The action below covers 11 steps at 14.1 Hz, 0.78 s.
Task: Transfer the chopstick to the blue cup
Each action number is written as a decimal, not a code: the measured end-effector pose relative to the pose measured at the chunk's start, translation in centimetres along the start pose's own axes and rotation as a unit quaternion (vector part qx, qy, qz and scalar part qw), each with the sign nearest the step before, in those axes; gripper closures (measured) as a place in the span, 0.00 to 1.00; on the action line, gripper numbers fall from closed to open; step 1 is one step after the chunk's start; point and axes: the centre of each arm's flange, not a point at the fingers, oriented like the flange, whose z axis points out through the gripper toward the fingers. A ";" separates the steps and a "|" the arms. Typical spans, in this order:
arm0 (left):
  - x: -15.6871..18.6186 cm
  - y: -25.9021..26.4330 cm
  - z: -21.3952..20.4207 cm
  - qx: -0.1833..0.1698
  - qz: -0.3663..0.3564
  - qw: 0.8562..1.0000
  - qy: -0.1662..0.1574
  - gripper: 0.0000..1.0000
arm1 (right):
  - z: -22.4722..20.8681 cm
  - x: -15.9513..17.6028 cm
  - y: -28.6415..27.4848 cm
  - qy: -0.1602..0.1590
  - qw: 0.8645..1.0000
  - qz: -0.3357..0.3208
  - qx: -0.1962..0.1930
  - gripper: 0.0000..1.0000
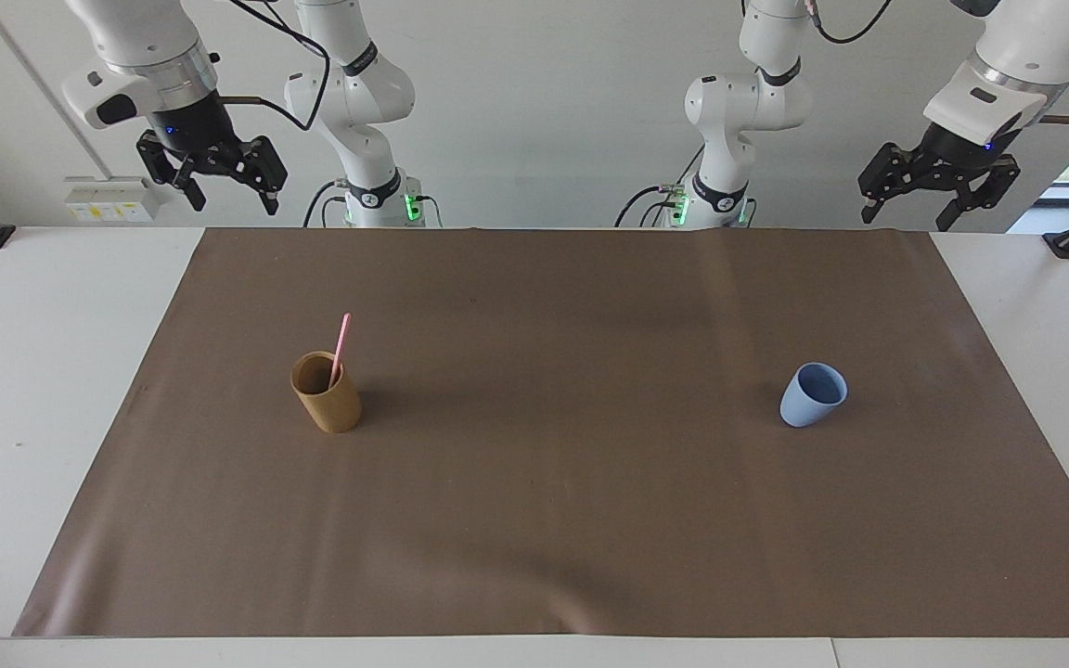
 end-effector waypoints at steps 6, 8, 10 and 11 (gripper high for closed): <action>0.0 0.0 0.0 0.000 0.000 1.000 0.000 0.00 | 0.0 -0.1 0.6 -0.001 1.000 0.005 0.001 0.00; 0.0 0.0 0.0 0.000 0.000 1.000 0.000 0.00 | 0.1 -0.1 0.6 -0.002 1.000 0.005 0.001 0.00; 0.0 0.0 0.0 0.000 0.000 1.000 0.000 0.00 | 0.2 -0.1 0.6 -0.002 1.000 0.005 0.001 0.00; 0.0 0.0 0.0 0.000 0.000 1.000 0.000 0.00 | 0.2 -0.1 0.6 -0.002 1.000 0.005 0.001 0.00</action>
